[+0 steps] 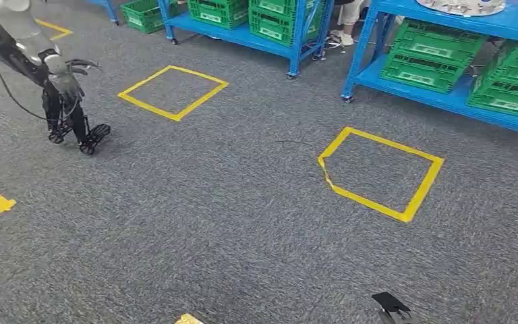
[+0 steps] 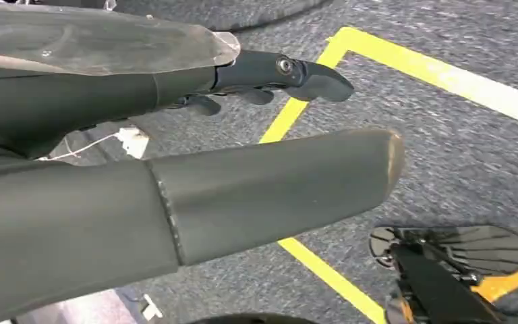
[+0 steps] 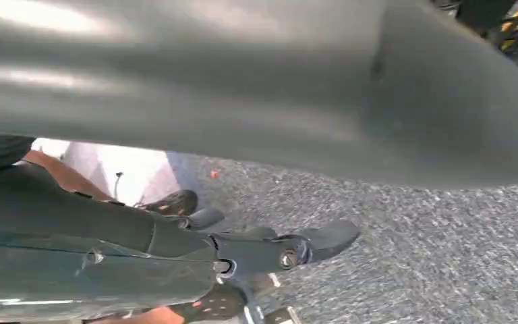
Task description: Take the parts from the cabinet and place them on the table.
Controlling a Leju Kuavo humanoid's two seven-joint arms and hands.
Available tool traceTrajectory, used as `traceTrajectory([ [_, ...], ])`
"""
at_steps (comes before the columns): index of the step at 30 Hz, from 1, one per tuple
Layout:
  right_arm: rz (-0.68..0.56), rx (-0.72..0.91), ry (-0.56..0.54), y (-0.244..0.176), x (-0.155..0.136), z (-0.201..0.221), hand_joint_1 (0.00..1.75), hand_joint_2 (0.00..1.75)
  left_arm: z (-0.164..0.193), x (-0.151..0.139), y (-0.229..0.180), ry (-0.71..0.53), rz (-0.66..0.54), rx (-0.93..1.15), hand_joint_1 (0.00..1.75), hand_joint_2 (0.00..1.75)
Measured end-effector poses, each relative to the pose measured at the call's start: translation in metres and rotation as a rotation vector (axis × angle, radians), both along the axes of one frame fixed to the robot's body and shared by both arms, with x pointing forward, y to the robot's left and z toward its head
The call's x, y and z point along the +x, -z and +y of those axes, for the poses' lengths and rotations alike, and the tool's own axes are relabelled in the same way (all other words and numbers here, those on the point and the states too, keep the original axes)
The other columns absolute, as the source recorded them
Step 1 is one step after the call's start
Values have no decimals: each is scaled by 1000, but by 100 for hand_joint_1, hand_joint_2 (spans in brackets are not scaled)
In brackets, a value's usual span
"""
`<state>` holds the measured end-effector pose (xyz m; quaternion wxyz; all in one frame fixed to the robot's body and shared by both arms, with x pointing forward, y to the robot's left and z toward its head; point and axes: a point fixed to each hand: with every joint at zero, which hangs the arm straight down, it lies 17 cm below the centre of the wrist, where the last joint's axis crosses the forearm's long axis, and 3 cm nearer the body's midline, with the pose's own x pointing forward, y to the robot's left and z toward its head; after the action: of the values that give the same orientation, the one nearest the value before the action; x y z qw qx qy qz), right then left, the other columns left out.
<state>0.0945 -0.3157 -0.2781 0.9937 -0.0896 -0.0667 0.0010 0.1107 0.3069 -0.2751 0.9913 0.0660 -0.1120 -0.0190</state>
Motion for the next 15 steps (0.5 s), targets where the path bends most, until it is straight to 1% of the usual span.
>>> traceTrajectory([
  [15,0,0,1,0,0,0,0,0,3,-1,0,2,1,5,0,0],
])
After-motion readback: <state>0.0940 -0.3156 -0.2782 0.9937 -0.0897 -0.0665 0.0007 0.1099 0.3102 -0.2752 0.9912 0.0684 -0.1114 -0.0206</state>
